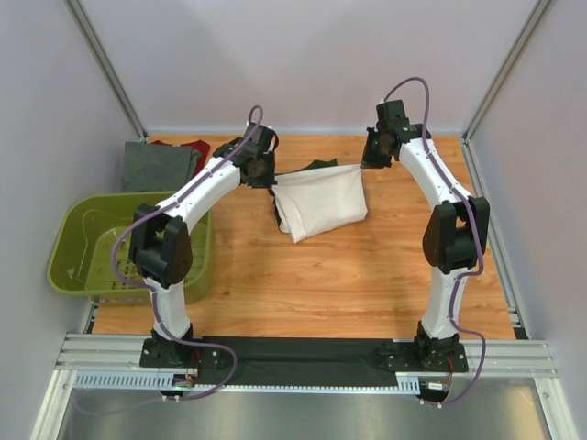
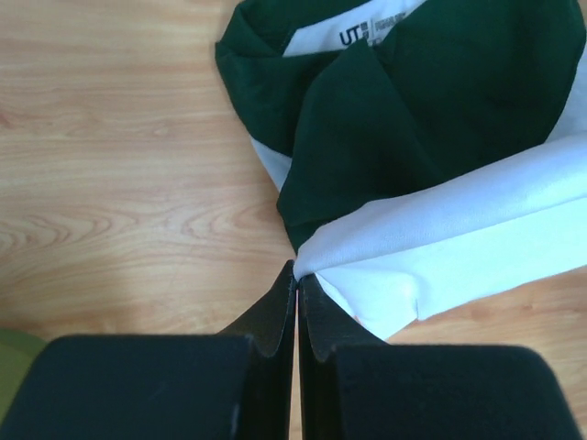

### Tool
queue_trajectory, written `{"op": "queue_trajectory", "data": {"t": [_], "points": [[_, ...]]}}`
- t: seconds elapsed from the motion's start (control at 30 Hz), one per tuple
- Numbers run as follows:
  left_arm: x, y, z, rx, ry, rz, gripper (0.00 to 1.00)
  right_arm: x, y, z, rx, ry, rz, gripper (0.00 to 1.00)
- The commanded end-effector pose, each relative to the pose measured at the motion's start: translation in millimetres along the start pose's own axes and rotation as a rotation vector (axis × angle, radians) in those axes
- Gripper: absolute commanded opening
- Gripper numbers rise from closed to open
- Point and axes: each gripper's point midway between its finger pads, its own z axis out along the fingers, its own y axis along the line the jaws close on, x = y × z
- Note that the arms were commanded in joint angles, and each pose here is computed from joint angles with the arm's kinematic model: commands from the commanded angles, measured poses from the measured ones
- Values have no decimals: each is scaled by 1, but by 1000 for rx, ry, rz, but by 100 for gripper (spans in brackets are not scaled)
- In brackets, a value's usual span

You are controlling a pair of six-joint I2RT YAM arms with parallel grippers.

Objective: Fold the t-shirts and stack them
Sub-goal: Fold the tshirt

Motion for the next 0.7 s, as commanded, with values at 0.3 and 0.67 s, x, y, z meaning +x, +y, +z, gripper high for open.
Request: {"op": "queue_trajectory", "data": {"t": [0.3, 0.67], "points": [[-27, 38, 56, -93, -26, -164, 0, -73, 14, 61, -117, -218, -75, 0], [-19, 50, 106, -110, 33, -204, 0, -70, 16, 134, -154, -190, -116, 0]]}}
